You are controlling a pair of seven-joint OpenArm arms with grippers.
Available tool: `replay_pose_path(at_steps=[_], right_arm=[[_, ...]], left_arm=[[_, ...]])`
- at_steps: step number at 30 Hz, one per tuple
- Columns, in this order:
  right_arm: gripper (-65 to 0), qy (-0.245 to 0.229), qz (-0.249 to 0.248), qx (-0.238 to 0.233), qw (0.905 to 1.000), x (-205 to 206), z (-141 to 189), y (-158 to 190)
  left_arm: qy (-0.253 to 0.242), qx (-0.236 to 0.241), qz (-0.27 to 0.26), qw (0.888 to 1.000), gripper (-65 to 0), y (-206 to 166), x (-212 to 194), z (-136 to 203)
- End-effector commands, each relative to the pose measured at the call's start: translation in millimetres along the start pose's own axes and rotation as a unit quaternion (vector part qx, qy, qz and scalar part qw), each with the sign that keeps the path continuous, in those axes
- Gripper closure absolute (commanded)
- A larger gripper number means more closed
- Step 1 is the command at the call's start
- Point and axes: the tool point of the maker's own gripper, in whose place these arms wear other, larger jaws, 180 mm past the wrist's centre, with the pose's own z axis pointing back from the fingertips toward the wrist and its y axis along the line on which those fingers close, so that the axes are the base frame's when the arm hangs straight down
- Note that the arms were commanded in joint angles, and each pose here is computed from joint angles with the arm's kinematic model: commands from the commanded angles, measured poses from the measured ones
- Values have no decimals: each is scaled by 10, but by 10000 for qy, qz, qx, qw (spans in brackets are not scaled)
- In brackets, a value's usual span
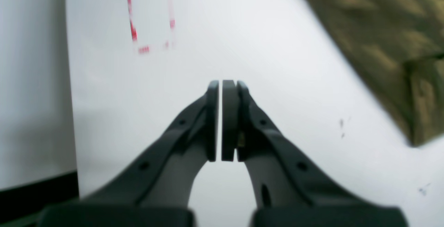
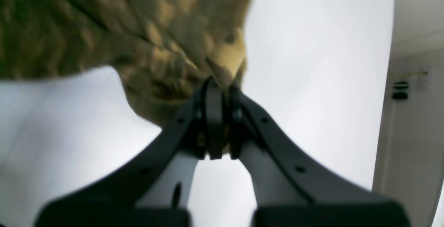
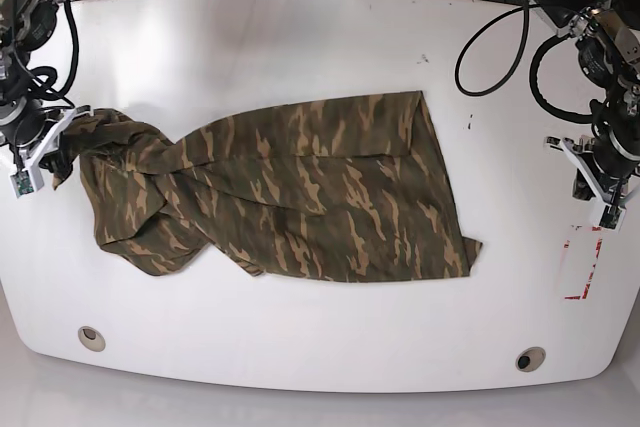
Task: Layout the t-shirt on the table in an organized manner, then fold the t-shirt properly
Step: 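Lay the shirt down on the table, stretching it between both grippers, then open the left gripper and move it to the shirt's collar edge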
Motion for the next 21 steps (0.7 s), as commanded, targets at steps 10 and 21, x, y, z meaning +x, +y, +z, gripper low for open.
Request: replay_pose_path(at_steps=[10, 21], right_arm=[[0, -458, 184, -377, 9981, 439, 127, -254], [0, -417, 140, -392, 9983, 463, 124, -264]], left_arm=[[-920, 152, -344, 9950, 0, 90, 773, 103], [-823, -710, -1098, 9880, -51, -661, 869, -104]])
